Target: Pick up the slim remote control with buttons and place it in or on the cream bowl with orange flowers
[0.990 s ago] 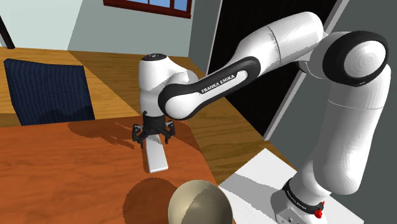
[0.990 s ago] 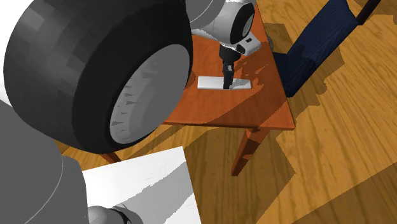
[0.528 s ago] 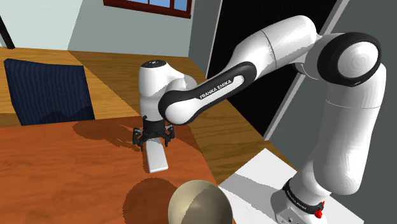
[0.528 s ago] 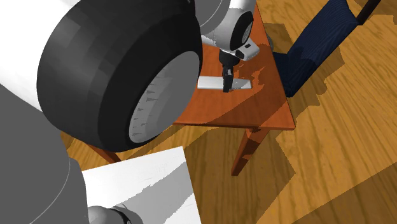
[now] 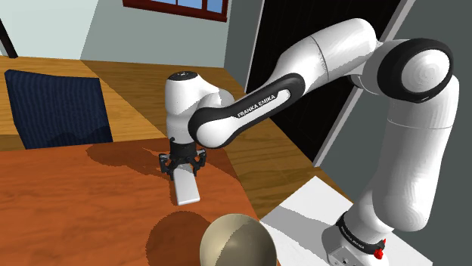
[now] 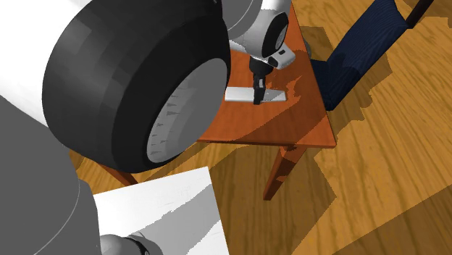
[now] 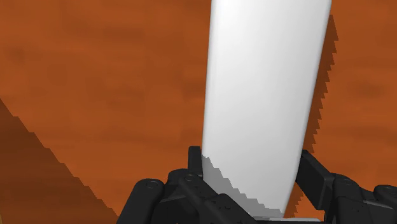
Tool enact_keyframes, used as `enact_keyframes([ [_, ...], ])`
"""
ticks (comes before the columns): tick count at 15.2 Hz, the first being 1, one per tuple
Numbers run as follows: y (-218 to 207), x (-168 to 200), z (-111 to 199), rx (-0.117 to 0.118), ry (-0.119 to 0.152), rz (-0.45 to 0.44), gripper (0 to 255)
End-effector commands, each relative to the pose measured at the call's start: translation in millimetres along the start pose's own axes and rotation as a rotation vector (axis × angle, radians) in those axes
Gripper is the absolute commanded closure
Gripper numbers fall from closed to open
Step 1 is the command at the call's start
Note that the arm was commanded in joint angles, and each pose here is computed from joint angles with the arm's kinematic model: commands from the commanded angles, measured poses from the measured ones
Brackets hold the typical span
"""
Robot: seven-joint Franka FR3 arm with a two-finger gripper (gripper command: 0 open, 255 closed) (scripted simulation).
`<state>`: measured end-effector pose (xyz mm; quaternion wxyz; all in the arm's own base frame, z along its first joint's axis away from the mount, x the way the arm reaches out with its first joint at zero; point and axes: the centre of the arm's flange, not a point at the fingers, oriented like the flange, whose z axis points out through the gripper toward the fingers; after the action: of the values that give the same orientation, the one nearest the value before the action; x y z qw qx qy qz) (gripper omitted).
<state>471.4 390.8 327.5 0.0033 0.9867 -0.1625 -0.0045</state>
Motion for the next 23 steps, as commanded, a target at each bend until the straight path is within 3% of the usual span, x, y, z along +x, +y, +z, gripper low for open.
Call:
enact_keyframes([
  [1, 0, 0, 0, 0.0, 0.0, 0.0, 255],
  [5, 0, 0, 0, 0.0, 0.0, 0.0, 255],
  [23, 1, -1, -95, 0.0, 0.0, 0.0, 255],
])
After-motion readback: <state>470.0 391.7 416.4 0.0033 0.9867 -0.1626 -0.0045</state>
